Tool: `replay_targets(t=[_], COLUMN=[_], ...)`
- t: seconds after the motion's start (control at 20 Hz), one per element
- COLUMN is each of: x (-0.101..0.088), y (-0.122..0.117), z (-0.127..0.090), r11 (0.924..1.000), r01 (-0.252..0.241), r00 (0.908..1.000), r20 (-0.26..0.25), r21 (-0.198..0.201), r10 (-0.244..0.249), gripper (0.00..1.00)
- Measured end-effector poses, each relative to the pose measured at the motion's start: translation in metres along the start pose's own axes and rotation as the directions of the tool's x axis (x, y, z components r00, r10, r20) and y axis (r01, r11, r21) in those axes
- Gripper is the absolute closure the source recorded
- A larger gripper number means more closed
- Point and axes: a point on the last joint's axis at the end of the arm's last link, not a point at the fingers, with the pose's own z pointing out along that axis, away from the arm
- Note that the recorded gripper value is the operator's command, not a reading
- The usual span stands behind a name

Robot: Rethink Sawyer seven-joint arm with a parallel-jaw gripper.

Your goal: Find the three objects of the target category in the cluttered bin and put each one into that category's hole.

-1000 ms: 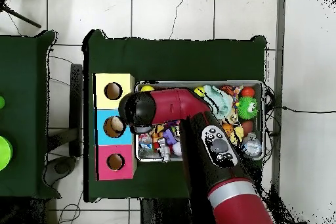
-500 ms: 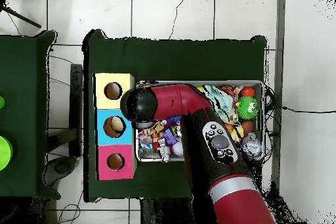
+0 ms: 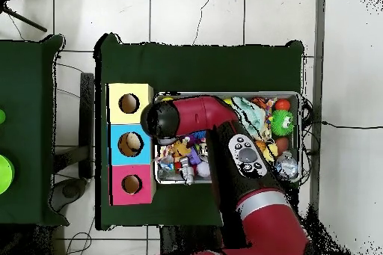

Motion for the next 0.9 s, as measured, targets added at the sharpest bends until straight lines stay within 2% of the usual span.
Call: replay_targets(t=[0.3,0.35,0.65,0.9], x=[0.003,0.003,-0.001,-0.002], y=[0.000,-0.001,-0.007,-0.004], z=[0.016,0.019,0.016,0.016], r11=[0.9999,0.9998,0.9989,0.9986], r01=[0.014,0.019,0.035,0.040], r00=[0.9999,0.9998,0.9992,0.9989], r20=[-0.004,-0.006,0.018,0.021], r21=[0.001,0.006,0.031,0.033], r10=[-0.014,-0.019,-0.035,-0.041], gripper=[0.00,1.00,1.00,1.00])
